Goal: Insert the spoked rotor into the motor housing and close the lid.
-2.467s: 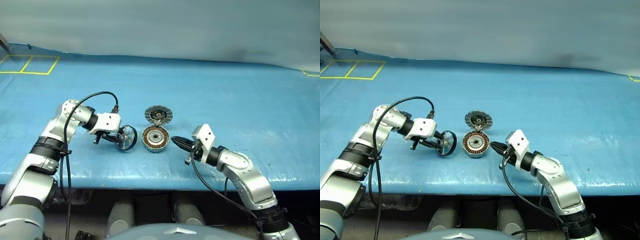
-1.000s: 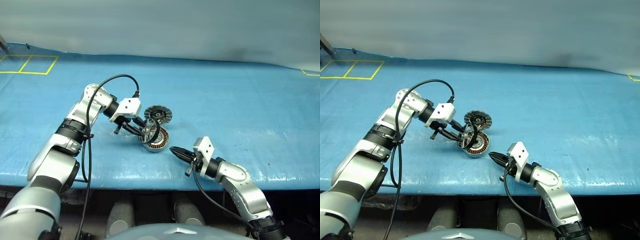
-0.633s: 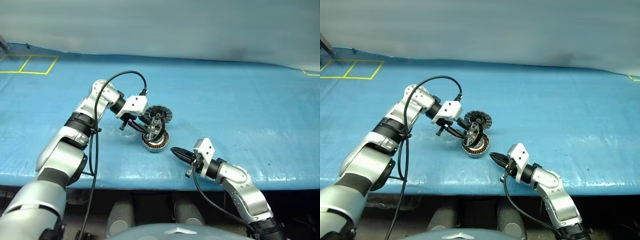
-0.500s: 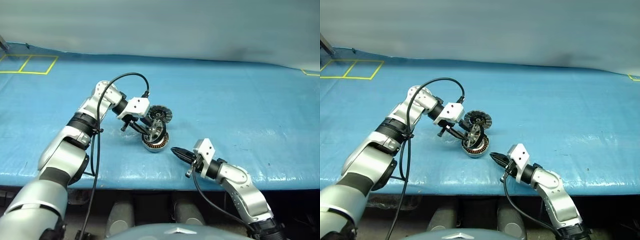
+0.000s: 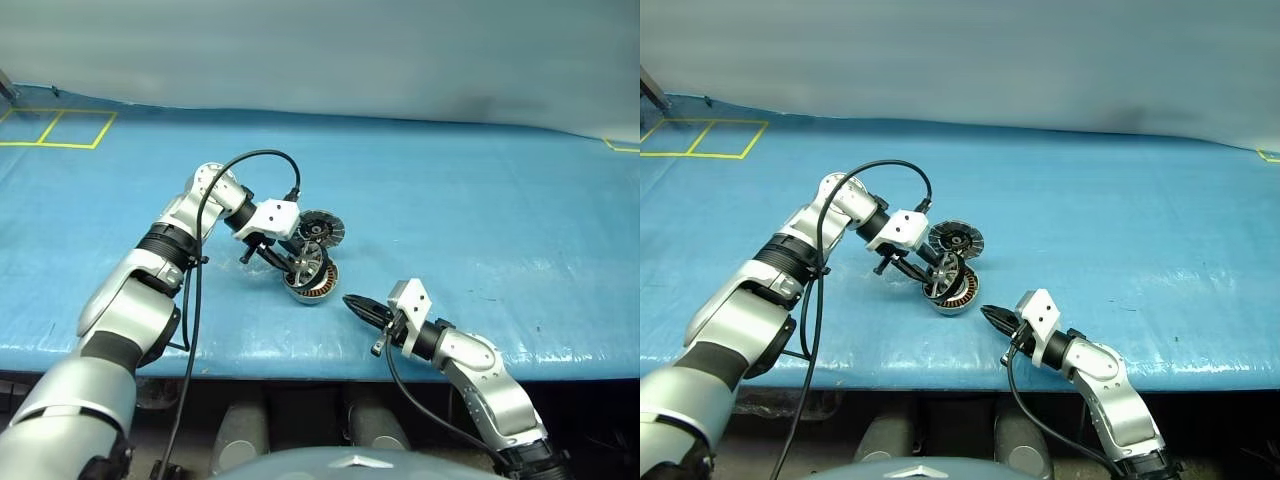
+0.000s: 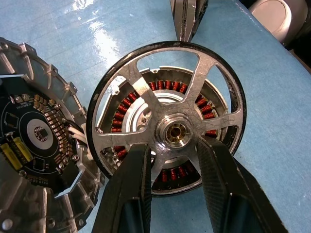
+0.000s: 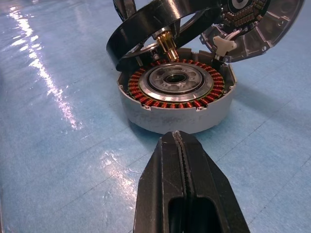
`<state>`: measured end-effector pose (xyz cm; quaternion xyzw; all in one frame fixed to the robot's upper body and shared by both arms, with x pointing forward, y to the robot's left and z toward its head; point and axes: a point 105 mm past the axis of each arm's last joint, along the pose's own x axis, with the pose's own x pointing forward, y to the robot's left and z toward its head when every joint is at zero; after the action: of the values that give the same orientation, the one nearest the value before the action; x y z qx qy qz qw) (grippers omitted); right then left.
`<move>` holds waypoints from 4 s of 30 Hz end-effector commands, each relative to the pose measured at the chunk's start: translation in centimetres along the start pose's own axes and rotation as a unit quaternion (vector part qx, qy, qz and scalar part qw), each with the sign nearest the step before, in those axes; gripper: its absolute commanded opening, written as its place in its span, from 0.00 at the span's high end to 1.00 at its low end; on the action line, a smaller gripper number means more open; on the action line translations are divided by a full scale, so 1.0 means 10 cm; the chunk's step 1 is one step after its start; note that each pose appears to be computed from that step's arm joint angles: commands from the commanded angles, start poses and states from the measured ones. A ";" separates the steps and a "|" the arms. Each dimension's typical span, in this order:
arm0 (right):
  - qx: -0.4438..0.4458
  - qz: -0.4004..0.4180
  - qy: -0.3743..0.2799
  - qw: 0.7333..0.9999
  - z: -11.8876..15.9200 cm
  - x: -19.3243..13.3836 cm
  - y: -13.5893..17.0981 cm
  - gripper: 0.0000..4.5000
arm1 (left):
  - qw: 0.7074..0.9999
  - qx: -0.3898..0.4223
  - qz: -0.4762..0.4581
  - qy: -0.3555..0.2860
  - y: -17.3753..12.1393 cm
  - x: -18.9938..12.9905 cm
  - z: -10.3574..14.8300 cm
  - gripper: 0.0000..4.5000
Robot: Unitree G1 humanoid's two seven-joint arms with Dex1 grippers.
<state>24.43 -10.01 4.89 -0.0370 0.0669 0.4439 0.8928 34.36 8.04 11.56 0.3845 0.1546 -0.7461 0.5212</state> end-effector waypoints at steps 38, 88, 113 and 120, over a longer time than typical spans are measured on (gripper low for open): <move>-0.017 -0.015 -0.022 1.000 0.07 0.00 -0.02 1.00 | 0.999 0.043 0.003 0.032 0.12 -0.04 0.08 0.75; -0.032 -0.119 0.006 0.992 0.23 0.13 -0.59 1.00 | 0.954 -0.114 0.205 -0.187 -0.27 -0.09 -0.07 0.47; -0.021 0.038 -0.052 0.998 1.13 1.06 -0.78 1.00 | 0.887 -0.227 0.335 -0.223 -0.56 -0.21 -0.37 0.47; -0.031 0.101 -0.016 0.994 1.04 1.15 -0.60 1.00 | 0.880 -0.233 0.351 -0.218 -0.61 -0.28 -0.40 0.47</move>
<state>37.27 -3.72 12.63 -0.0416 0.0536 0.5180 0.8527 30.88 14.93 8.56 0.1031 0.0866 -0.5232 0.8415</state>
